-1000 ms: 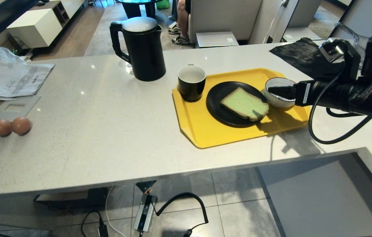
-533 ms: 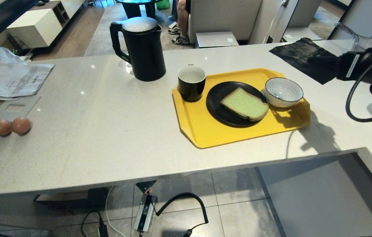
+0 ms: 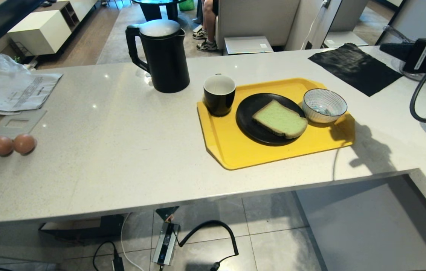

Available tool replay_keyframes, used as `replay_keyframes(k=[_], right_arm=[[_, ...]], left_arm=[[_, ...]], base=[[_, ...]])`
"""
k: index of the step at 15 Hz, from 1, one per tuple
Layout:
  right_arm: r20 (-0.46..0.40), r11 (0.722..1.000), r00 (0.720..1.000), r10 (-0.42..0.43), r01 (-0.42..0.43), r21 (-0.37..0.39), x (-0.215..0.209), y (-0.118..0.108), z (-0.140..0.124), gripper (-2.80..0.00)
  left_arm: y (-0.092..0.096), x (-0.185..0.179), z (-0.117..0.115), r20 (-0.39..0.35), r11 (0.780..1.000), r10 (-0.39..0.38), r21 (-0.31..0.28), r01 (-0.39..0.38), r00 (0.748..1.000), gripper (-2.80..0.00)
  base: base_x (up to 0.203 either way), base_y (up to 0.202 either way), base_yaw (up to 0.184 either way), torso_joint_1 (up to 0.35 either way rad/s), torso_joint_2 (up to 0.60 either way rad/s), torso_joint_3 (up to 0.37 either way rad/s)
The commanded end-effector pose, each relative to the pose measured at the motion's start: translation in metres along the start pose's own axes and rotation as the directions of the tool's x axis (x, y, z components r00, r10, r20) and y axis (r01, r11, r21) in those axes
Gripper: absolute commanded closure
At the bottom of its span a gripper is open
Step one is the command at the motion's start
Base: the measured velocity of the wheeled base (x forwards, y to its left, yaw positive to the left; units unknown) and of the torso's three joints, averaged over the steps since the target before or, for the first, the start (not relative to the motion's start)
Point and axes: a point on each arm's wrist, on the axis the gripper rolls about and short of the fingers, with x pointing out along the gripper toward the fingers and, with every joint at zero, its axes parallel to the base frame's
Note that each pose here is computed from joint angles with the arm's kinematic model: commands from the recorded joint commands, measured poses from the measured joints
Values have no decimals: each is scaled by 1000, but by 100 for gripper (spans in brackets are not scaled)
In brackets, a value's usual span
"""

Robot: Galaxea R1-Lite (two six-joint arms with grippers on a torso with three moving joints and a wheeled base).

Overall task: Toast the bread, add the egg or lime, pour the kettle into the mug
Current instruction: Pick up the egg

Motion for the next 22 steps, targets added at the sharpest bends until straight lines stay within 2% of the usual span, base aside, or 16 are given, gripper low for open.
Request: replay_keyframes(k=[1, 3, 5, 6, 8, 11, 14, 19, 22], right_arm=[[17, 1000, 1000, -3, 3, -21, -2, 0, 11, 0], [-18, 995, 998, -67, 66, -79, -5, -1, 16, 0], [-27, 973, 976, -217, 214, -89, -8, -4, 24, 0], [-16, 957, 961, -278, 275, -92, -10, -9, 31, 0], [37, 940, 945, -326, 328, -94, -13, -21, 47, 0], [116, 937, 940, -322, 334, -100, -15, -35, 68, 0], [188, 946, 940, -283, 307, -107, -19, -35, 88, 0], [227, 943, 930, -288, 317, -103, -36, -31, 101, 0], [206, 929, 921, -331, 356, -99, -31, -34, 94, 0]], left_arm=[[0, 1, -4, -13, 1000, 1, 0, -1, 1000, 0], [0, 1, -4, -13, 1000, 1, 0, -1, 1000, 0], [0, 1, -4, -13, 1000, 1, 0, -1, 1000, 0], [0, 1, -4, -13, 1000, 2, 0, -2, 1000, 0], [0, 1, -4, -13, 1000, 1, 0, -1, 1000, 0], [0, 1, -4, -13, 1000, 1, 0, -1, 1000, 0], [0, 1, -4, -13, 1000, 1, 0, -1, 1000, 0], [0, 1, -4, -13, 1000, 1, 0, -1, 1000, 0], [0, 1, -4, -13, 1000, 1, 0, -1, 1000, 0]], base=[[0, 0, 0, 0, 0, 0], [0, 0, 0, 0, 0, 0], [0, 0, 0, 0, 0, 0], [0, 0, 0, 0, 0, 0], [0, 0, 0, 0, 0, 0], [0, 0, 0, 0, 0, 0], [0, 0, 0, 0, 0, 0], [0, 0, 0, 0, 0, 0], [0, 0, 0, 0, 0, 0]])
